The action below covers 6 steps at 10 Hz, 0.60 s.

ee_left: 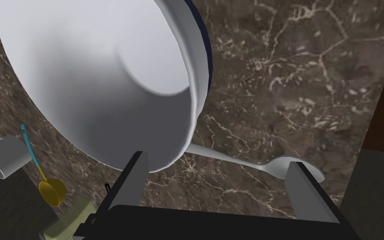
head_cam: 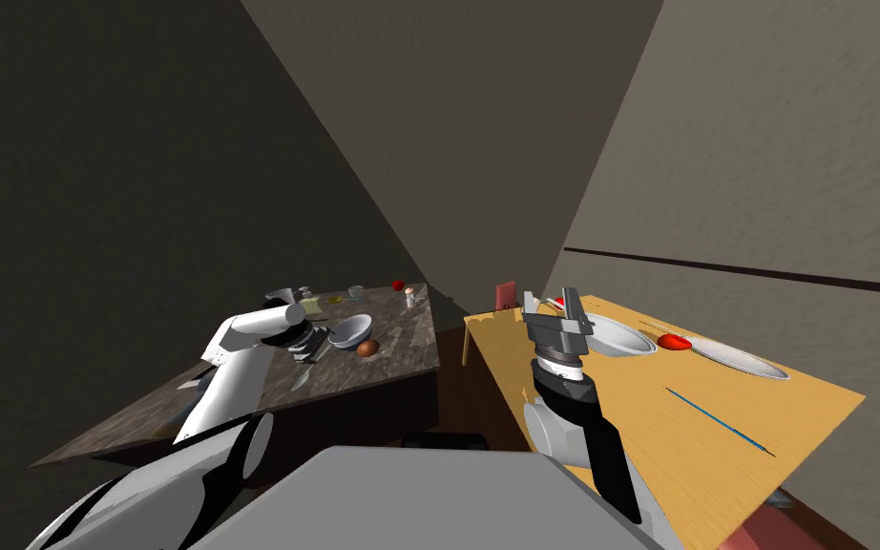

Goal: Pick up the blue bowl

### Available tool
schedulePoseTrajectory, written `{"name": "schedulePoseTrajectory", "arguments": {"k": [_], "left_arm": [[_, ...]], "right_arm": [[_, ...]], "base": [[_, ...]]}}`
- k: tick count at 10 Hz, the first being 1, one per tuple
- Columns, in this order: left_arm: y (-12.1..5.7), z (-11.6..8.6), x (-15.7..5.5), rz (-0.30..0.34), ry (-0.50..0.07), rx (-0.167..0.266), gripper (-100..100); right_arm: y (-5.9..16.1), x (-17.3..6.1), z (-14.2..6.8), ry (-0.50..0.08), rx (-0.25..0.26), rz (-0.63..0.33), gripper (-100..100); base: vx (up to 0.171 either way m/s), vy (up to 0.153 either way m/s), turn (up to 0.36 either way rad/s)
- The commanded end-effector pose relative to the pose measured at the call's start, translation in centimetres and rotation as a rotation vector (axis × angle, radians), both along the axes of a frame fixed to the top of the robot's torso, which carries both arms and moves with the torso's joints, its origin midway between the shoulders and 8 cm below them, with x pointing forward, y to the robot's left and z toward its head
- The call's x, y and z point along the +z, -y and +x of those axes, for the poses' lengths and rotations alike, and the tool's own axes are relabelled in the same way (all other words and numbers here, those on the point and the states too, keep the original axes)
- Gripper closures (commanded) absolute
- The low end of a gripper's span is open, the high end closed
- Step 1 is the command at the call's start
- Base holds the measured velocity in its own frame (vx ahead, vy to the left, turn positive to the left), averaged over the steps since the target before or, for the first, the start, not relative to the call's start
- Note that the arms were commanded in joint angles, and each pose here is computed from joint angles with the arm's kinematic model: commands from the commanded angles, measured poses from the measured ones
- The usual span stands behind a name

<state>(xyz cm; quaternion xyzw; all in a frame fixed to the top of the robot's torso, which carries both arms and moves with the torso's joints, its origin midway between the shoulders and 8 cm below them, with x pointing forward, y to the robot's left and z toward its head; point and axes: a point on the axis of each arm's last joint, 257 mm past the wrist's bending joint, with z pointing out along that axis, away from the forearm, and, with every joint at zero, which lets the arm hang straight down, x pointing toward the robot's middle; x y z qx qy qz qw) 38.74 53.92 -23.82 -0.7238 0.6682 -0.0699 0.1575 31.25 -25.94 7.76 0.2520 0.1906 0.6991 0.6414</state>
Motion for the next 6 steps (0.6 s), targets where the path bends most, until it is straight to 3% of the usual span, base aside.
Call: {"name": "schedulePoseTrajectory", "arguments": {"k": [1,2,6], "left_arm": [[-0.59,-0.22,-0.04,0.004,-0.002,-0.024,-100],[-0.59,-0.22,-0.04,0.012,-0.005,-0.05,-100],[-0.59,-0.22,-0.04,0.012,-0.005,-0.05,-100]], "right_arm": [[0.0,0.0,0.0,0.0,0.0,0.0,0],[0.0,0.0,0.0,0.0,0.0,0.0,0],[0.0,0.01,0.0,0.0,0.0,0.0,0]], "base": [[0.062,-0.081,0.236],[0.021,-0.028,0.081],[-0.007,0.01,-0.028]]}}
